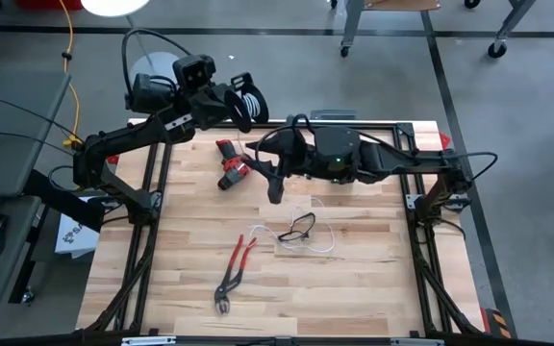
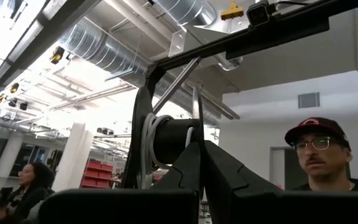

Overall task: Coil cords
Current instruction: Coil the white wire onto the black spool

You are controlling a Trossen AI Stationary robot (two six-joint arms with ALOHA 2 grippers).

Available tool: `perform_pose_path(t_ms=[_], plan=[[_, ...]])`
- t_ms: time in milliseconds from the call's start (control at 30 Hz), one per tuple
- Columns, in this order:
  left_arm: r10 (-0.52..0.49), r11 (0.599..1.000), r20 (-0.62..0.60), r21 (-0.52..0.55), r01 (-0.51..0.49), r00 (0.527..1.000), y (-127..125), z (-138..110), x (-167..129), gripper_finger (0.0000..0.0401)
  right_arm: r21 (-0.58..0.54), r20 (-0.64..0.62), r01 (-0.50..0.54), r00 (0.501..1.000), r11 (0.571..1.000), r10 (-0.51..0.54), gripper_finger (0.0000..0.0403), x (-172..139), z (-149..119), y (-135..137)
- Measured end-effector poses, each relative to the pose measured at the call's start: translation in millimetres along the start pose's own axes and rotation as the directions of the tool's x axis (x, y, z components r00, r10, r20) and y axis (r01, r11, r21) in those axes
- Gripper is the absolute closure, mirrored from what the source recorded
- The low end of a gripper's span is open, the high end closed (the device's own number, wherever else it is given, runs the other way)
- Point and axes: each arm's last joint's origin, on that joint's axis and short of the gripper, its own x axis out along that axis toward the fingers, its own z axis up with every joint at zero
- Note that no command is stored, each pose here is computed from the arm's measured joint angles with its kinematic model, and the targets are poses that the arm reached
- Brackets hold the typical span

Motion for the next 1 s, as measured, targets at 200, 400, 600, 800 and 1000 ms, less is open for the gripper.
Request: perform_pose_path(t_ms=[200,400,600,800,1000], plan=[[0.007,1.0,0.004,-0.004,-0.007,1.0,0.7,-0.2,0.0,0.0401,0.002,0.009,-0.062,0.998,0.998,0.062,0.0252,2.1,-0.6,2.4],[-0.003,1.0,0.007,-0.025,0.003,1.0,-1.7,-3.3,3.4,0.0401,-0.016,0.019,-0.013,1.0,1.0,0.014,0.0253,2.2,0.4,1.0],[-0.014,0.999,-0.004,-0.033,0.014,1.0,-4.4,-9.3,8.5,0.0401,-0.019,0.03,-0.04,0.999,0.999,0.041,0.0253,2.2,1.5,1.7],[0.005,0.999,0.015,-0.032,-0.005,1.0,-3.4,-9.1,8.5,0.0401,-0.02,0.03,-0.067,0.997,0.998,0.067,0.0254,2.1,1.5,2.6],[0.006,1.0,0.014,-0.03,-0.005,1.0,-3.6,-10.1,9.3,0.0401,-0.026,0.029,-0.098,0.995,0.995,0.099,0.0254,1.2,1.3,6.3]])
